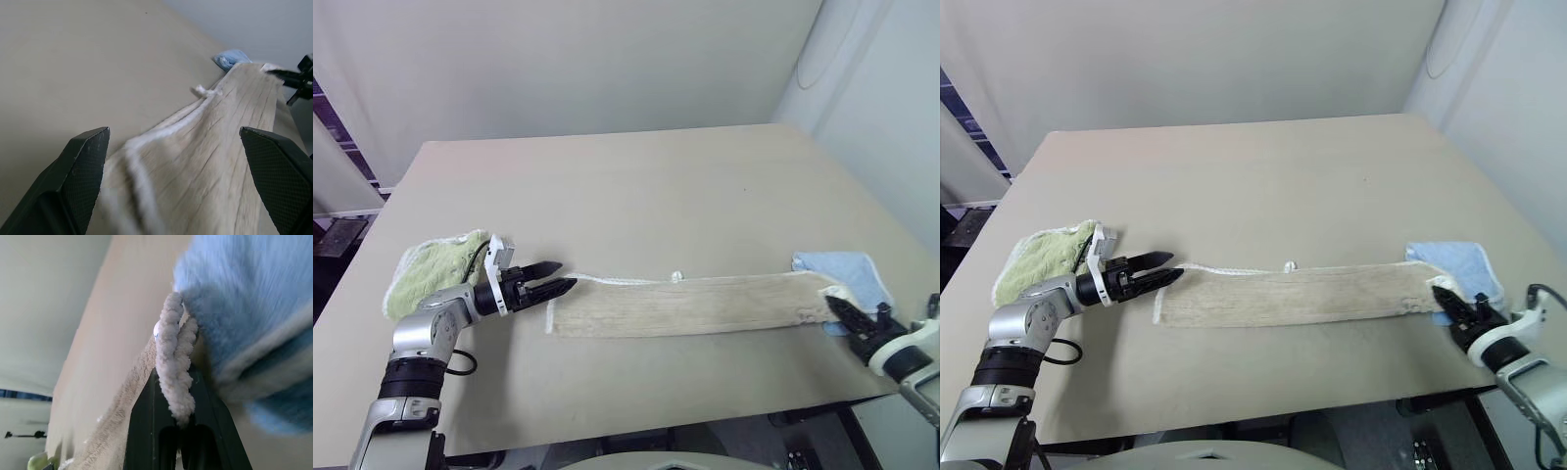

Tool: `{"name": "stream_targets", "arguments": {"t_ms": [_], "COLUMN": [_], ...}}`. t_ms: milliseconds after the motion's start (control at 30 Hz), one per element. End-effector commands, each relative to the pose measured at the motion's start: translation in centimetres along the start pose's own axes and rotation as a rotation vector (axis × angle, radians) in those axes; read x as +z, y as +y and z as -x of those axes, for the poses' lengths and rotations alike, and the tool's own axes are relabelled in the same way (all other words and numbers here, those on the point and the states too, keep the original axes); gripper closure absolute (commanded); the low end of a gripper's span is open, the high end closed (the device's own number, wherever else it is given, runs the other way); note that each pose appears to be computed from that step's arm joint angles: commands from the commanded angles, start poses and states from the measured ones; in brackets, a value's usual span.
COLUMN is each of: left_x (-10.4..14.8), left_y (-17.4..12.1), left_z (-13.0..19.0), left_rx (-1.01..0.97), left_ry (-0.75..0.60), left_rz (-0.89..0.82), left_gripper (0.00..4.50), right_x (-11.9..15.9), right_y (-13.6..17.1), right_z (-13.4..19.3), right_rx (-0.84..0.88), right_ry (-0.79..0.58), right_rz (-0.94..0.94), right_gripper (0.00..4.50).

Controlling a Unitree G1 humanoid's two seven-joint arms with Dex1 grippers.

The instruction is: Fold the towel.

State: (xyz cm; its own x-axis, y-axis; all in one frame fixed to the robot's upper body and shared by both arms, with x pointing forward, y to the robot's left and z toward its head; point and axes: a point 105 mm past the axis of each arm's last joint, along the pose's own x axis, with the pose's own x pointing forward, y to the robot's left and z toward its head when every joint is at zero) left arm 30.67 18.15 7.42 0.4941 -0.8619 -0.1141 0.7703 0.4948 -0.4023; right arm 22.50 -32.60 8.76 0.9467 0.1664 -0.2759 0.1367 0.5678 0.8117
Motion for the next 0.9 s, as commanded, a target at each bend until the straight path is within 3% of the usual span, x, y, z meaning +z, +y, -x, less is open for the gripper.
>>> {"name": "stream_targets", "arguments": {"t_ms": [33,233,367,633,833,900], "left_x": [1.3,0.4,0.2,1.3,2.8,3.1], "left_y": [-0.2,0.2,0.3,0.6,0.7,0.4], "left_z": [0.2,0.4,0.4,0.0,-1.0,-1.5], "left_rx": [-0.009,-0.003,-0.006,-0.005,-0.017,-0.032], "left_ry": [-0.025,-0.023,-0.024,-0.026,-0.039,-0.05], "left_rz": [-0.052,-0.044,-0.043,-0.073,-0.091,-0.097], "left_gripper": [0.0,0.0,0.0,0.0,0.0,0.0], "right_x": [-0.2,-4.6,-8.1,-14.5,-16.0,-16.6], "right_y": [4.4,10.4,12.7,11.4,10.6,11.1], "right_z": [0.0,-0.9,-1.7,-4.3,-5.0,-4.6], "right_rx": [0.138,0.34,0.45,0.395,0.389,0.422], "right_ry": [0.062,0.187,0.283,0.499,0.542,0.566], "right_rz": [0.212,0.483,0.527,0.526,0.507,0.505], "right_gripper": [4.47,4.47,4.47,4.47,4.47,3.99]}}
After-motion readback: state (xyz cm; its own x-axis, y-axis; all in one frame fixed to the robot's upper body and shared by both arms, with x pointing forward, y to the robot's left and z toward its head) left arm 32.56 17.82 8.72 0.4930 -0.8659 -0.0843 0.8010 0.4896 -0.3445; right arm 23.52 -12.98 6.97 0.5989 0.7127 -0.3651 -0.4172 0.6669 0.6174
